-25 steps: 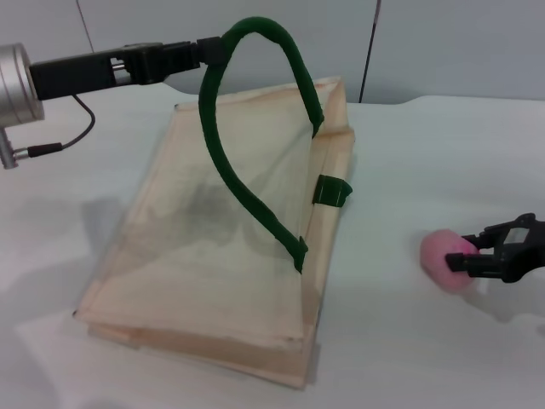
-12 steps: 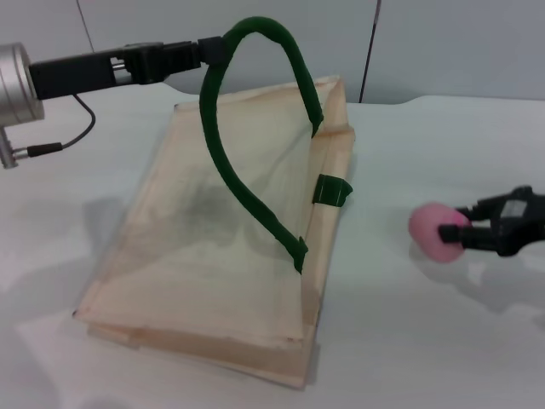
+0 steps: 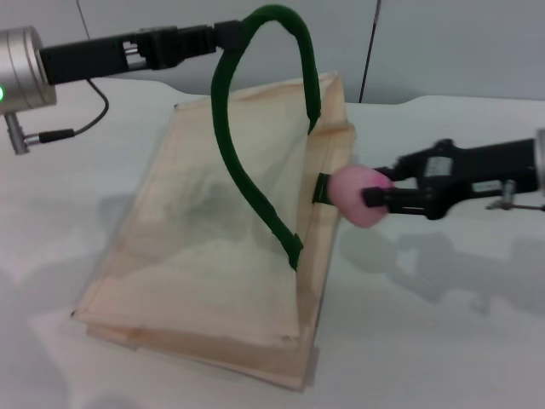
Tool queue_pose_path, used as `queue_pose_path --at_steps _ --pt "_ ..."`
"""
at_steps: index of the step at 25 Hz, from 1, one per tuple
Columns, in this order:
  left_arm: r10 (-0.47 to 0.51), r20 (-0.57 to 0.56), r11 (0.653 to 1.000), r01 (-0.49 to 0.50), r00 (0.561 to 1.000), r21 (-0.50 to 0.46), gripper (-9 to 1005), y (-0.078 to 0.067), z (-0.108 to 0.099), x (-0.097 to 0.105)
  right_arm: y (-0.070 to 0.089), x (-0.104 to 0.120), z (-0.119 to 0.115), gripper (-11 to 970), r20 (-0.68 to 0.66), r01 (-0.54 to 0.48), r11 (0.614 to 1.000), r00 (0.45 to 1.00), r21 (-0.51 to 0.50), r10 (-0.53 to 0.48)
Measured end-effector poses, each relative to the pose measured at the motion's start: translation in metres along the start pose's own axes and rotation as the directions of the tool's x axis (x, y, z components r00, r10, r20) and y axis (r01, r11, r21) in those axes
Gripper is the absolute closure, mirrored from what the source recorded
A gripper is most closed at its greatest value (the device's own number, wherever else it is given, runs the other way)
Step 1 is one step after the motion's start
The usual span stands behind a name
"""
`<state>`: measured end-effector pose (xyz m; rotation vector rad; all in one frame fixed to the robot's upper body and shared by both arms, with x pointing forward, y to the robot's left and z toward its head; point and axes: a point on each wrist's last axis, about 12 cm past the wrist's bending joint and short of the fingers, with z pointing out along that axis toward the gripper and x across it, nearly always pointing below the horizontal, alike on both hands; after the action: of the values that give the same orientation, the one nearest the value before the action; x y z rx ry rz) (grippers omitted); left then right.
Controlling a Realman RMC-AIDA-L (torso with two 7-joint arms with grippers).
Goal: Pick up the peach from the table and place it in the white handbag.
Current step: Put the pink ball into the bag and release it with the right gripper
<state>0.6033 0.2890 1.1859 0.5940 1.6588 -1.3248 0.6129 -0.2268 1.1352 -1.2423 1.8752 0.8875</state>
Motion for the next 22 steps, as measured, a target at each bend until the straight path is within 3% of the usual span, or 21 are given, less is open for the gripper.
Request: queue_pose_path --at_steps 13,22 --pt "0.029 0.061 0.997 -0.033 0.998 0.076 906 -0.008 0.003 -0.019 0.005 -0.026 0.056 629 -0.039 0.079 0.994 0.996 -0.080 -0.083" --pt "0.041 0.083 0.996 -0.047 0.996 0.078 912 -0.009 0.004 -0.024 0.022 -0.043 0.091 634 -0.058 0.150 0.972 0.985 -0.180 -0.163"
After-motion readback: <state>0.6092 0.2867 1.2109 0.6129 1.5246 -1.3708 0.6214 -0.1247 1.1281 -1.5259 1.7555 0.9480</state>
